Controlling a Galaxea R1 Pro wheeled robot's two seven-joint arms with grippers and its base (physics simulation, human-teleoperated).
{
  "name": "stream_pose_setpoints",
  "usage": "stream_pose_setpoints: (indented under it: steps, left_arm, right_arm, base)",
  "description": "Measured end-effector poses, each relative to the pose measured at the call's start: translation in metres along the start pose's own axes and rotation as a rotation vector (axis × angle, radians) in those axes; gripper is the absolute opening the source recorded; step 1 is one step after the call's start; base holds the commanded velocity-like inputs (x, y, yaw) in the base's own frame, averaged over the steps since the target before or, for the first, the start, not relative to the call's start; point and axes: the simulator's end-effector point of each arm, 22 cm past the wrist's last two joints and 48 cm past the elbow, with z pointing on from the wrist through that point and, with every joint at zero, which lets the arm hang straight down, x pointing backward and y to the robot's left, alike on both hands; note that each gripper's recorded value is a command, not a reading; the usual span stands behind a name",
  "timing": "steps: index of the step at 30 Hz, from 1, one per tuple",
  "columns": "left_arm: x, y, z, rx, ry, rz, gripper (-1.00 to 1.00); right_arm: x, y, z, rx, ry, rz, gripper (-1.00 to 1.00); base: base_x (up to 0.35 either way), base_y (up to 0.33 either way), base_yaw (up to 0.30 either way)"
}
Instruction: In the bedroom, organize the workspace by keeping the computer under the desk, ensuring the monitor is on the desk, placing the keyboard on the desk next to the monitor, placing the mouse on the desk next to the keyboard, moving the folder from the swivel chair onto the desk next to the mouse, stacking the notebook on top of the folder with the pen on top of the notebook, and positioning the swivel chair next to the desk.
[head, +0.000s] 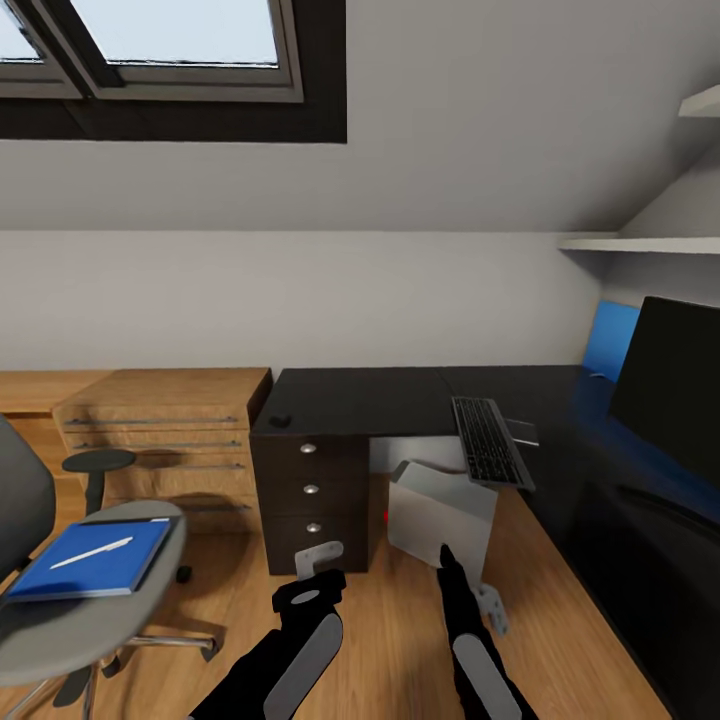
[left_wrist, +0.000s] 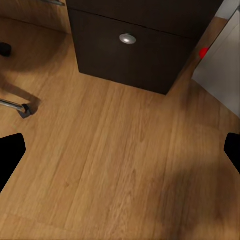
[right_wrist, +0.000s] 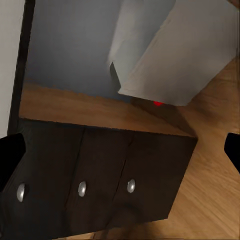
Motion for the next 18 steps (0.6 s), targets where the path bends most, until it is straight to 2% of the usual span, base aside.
stream_pose_setpoints:
  steps: [4, 11, 16, 18]
  left_arm:
    - [0.006, 0.001, 0.004, 0.0, -0.001, 0.0, 1.0]
    - [0.017, 0.002, 0.012, 0.0, 0.0, 0.0, 1.0]
    - [0.025, 0.004, 0.018, -0.001, -0.002, 0.001, 1.0]
    - [0.028, 0.004, 0.02, -0.001, -0.002, 0.001, 1.0]
  right_arm:
    - [0.002, -0.01, 0.002, 0.01, -0.001, 0.03, 1.0]
    - [0.0, -0.022, 0.007, 0.011, -0.019, 0.051, 1.0]
    - [-0.018, -0.025, 0.009, -0.002, -0.104, 0.065, 1.0]
    - [-0.02, -0.024, 0.01, -0.011, -0.115, 0.069, 1.0]
  base:
    - [0.0, 0.0, 0.0]
    - [0.0, 0.0, 0.0]
    - [0.0, 0.0, 0.0]
    - [0.0, 0.0, 0.0]
